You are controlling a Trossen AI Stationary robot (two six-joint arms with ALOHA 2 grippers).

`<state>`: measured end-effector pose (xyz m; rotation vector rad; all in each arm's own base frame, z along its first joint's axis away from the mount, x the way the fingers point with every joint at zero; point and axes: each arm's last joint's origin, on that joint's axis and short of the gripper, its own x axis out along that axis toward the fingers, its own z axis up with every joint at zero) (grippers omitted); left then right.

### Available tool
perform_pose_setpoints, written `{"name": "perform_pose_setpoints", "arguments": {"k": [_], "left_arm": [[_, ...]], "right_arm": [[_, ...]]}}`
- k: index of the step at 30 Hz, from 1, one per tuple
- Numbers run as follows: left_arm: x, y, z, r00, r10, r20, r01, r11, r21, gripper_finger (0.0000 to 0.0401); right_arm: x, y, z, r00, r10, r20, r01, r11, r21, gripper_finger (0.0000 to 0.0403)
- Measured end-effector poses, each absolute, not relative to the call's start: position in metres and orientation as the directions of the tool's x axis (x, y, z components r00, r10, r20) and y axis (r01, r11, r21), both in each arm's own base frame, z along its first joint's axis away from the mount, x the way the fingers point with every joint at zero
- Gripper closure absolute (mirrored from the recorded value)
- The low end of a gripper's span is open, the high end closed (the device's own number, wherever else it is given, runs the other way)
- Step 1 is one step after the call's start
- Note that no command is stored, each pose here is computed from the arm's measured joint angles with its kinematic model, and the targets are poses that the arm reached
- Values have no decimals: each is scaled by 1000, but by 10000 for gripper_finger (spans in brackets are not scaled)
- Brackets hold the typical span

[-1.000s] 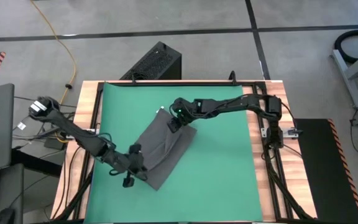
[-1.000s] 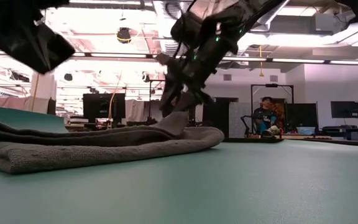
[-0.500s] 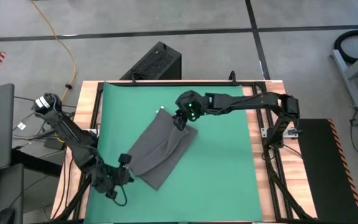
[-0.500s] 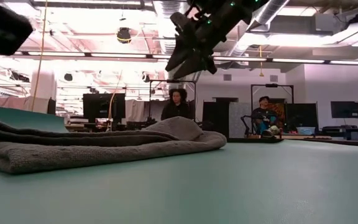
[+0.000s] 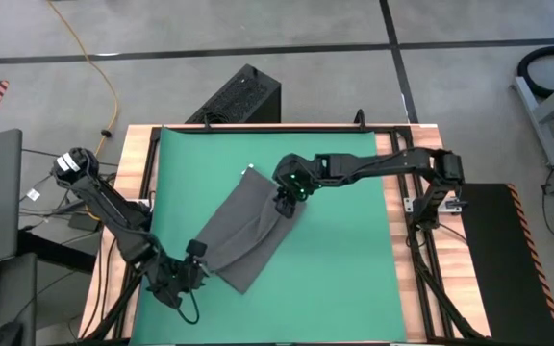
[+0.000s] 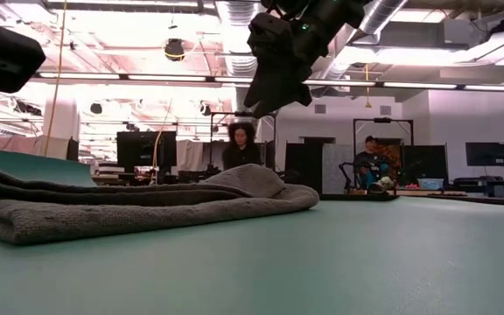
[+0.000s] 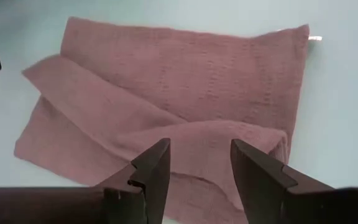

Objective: Roll towel into tight, uniform cylinder
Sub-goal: Roll the gray towel

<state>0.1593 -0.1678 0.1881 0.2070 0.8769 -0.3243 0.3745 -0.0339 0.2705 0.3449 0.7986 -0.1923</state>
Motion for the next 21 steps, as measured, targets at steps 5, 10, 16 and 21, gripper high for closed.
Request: {"name": "perform_pose_setpoints", "arguments": {"k": [5, 10, 16, 21], "left_arm": [[163, -162, 188, 646, -101, -757, 292, 948, 123, 230], [168, -157, 181, 631, -28, -776, 265, 947, 180, 195], [172, -160, 165, 575, -8, -818, 289, 938, 193, 195], [177, -159, 157, 570, 52, -820, 256, 937, 237, 202]], "right_arm": [[374, -34, 270, 682, -38, -730, 295, 928, 227, 214], [374, -34, 270, 680, -39, -732, 291, 931, 220, 214], [373, -37, 269, 673, -45, -738, 300, 929, 217, 214], [373, -40, 269, 672, -50, -739, 308, 926, 217, 214]]}}
